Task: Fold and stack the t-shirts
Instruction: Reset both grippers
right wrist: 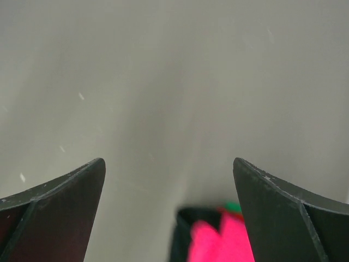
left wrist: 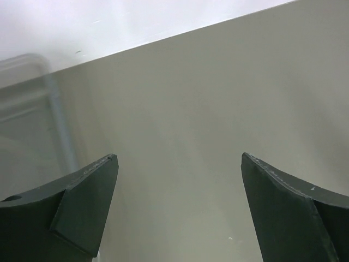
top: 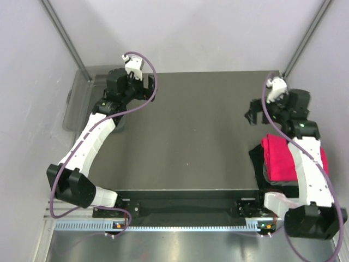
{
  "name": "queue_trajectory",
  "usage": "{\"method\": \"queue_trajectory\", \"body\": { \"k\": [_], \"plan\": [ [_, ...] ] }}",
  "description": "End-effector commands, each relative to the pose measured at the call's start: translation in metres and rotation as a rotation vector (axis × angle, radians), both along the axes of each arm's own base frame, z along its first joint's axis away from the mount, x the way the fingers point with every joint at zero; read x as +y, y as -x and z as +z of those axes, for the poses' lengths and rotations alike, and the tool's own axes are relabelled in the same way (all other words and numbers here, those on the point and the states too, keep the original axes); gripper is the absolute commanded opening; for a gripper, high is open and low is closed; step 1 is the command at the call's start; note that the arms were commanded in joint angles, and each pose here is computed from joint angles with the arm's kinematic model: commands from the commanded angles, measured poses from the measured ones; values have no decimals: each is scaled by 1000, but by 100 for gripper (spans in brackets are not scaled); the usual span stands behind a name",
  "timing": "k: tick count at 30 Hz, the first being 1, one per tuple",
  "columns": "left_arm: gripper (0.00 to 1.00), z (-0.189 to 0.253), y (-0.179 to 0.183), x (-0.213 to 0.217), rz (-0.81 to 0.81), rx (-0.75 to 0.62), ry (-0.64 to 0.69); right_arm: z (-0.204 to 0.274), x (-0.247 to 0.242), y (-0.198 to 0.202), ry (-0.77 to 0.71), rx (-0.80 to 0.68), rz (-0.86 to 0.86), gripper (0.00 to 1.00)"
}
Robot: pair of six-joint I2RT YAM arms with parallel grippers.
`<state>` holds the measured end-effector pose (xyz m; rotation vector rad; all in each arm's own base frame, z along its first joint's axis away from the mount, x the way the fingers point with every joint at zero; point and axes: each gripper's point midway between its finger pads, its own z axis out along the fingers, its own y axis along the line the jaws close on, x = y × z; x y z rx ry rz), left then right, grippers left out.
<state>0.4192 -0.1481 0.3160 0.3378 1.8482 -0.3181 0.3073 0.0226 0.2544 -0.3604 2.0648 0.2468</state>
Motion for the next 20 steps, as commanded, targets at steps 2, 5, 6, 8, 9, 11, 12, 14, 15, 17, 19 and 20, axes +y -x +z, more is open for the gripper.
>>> {"method": "queue_trajectory", "body": {
  "k": [2, 5, 6, 8, 9, 11, 12, 14, 15, 17, 19, 20],
  "plan": [
    [99, -3, -13, 29, 180, -61, -14, 43, 32, -56, -135, -143, -134, 100],
    [99, -11, -16, 34, 209, -78, -21, 30, 51, -70, -153, -89, -78, 100],
    [99, -11, -18, 35, 215, -91, -18, 22, 52, -75, -140, -73, -72, 100],
    [99, -17, -17, 35, 208, -87, -30, 18, 60, -80, -125, -80, -44, 100],
    [99, -20, -17, 35, 204, -86, -37, 10, 62, -83, -112, -70, -42, 100],
    [99, -31, -17, 38, 201, -84, -81, 6, 71, -87, -100, -79, -38, 100],
    [99, -36, -16, 40, 204, -78, -88, -1, 74, -89, -98, -68, -36, 100],
    [99, -47, -13, 42, 206, -65, -105, -11, 81, -90, -75, -62, -34, 100],
    [99, -48, -11, 43, 205, -65, -110, -18, 83, -92, -27, -62, -15, 100],
    [99, -49, -9, 46, 210, -73, -122, -25, 88, -92, 41, -68, -5, 100],
    [99, -47, -5, 48, 218, -78, -118, -29, 85, -96, 85, -105, -32, 100],
    [99, -49, -2, 48, 215, -69, -118, -25, 85, -95, 93, -137, -56, 100]
  ]
}}
